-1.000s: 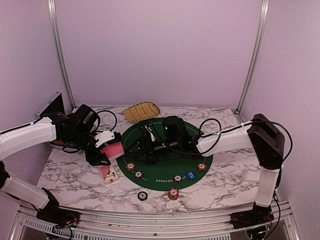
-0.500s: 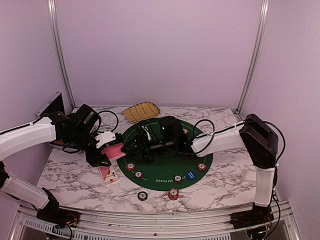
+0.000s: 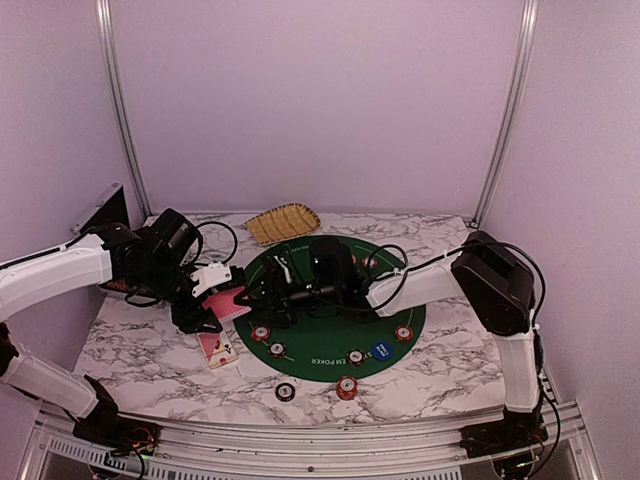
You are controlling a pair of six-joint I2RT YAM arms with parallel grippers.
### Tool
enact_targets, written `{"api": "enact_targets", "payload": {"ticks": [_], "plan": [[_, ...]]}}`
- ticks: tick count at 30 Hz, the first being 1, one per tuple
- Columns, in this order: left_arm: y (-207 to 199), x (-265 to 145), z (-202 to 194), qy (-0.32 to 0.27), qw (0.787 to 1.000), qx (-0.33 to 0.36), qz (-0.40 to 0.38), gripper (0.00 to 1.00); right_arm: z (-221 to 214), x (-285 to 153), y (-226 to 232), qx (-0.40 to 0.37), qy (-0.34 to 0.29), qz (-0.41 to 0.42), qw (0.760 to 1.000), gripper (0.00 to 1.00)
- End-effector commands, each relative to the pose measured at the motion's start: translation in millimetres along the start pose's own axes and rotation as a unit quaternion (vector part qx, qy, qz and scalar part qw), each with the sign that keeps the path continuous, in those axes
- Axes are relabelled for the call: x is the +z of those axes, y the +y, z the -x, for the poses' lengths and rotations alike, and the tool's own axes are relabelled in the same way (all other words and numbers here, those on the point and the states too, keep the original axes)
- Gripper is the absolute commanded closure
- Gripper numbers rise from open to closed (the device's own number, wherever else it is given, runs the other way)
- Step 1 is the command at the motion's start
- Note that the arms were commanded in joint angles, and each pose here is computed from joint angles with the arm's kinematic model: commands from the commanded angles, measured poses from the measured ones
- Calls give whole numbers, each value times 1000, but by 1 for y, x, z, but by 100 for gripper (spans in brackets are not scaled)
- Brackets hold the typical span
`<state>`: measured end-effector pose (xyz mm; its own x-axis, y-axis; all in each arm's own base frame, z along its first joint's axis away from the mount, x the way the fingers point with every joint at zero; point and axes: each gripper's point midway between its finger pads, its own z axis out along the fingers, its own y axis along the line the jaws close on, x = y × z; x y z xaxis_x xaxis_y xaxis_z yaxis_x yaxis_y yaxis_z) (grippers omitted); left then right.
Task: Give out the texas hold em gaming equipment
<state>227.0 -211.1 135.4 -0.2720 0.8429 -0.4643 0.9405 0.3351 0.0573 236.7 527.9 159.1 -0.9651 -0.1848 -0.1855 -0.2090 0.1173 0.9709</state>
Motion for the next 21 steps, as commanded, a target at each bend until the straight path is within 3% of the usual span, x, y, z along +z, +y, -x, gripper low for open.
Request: {"api": "enact_targets", "payload": {"ticks": [1, 14, 16, 21], "plan": [[-2, -8, 4, -8, 1000, 15, 4, 100, 6, 10, 28, -16, 4, 49, 999, 30], [-3, -2, -5, 12, 1000, 27, 9, 100, 5, 21, 20, -2, 16, 57, 998, 39], [-2, -1, -5, 13, 1000, 27, 9, 100, 5, 22, 21, -1, 18, 60, 998, 44], [0, 0, -4, 13, 999, 27, 12, 100, 6, 24, 21, 5, 18, 67, 998, 70]]}}
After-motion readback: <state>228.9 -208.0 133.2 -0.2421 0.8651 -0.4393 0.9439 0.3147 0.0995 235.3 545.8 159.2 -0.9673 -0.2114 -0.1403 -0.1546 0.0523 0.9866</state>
